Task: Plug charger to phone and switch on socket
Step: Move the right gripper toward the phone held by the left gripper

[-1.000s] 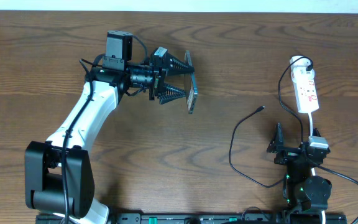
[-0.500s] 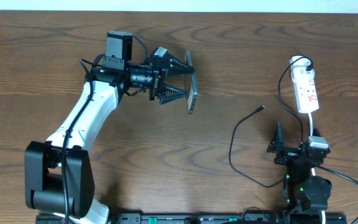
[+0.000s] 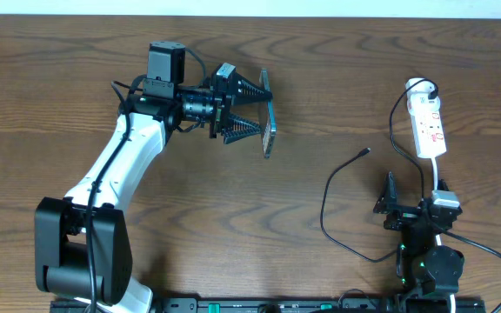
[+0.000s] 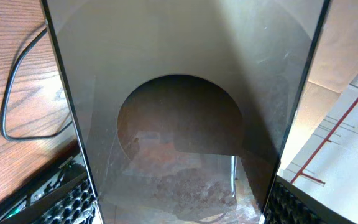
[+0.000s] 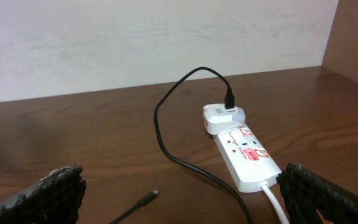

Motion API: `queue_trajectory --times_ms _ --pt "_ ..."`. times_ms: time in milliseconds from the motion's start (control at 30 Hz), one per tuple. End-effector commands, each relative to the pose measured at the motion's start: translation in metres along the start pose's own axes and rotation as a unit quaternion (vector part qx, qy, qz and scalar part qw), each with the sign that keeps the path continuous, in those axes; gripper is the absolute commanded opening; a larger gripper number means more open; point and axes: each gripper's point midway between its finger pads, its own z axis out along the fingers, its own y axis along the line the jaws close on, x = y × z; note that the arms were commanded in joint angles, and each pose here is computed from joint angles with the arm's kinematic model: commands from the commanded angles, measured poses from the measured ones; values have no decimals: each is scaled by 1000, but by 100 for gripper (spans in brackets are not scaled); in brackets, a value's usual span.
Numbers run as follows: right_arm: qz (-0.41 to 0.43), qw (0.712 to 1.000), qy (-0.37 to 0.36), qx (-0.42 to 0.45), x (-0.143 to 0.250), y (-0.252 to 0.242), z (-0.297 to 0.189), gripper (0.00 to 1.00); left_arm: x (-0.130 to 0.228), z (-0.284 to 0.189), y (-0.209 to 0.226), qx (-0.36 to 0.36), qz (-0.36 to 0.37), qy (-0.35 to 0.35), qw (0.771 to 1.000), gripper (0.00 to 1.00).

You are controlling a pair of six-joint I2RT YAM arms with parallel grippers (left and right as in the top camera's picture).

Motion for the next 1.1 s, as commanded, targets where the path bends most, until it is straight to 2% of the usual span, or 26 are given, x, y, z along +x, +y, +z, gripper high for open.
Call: queue_trajectory --times_ms 0,300,400,500,633,700,800,933,1000,1067 --pt "-4 1000 -2 -1 -1 0 0 99 11 -4 -13 13 14 15 1000 49" --pt "-4 1000 -3 -1 -1 1 0 99 10 -4 -13 12 15 13 1000 49" --pt "5 1000 -3 -26 -1 9 -1 99 10 -4 -13 12 15 13 1000 49" --pt "125 987 3 -96 -5 33 -4 99 10 -4 -13 12 15 13 1000 49" --pt "311 932 63 -173 0 62 -12 99 10 -4 -13 12 15 13 1000 49" --pt "351 914 81 -190 1 70 -15 99 10 -4 -13 12 15 12 1000 49" --pt "351 914 78 -187 0 68 -15 99 8 -4 -12 9 15 6 1000 49" --pt "367 904 31 -216 -28 72 -18 99 8 -4 -12 9 15 6 1000 49" --pt "276 919 0 -282 -43 91 -30 99 8 -4 -12 8 15 5 1000 49" --pt "255 919 13 -301 -40 98 -34 99 7 -4 -12 8 15 4 1000 49"
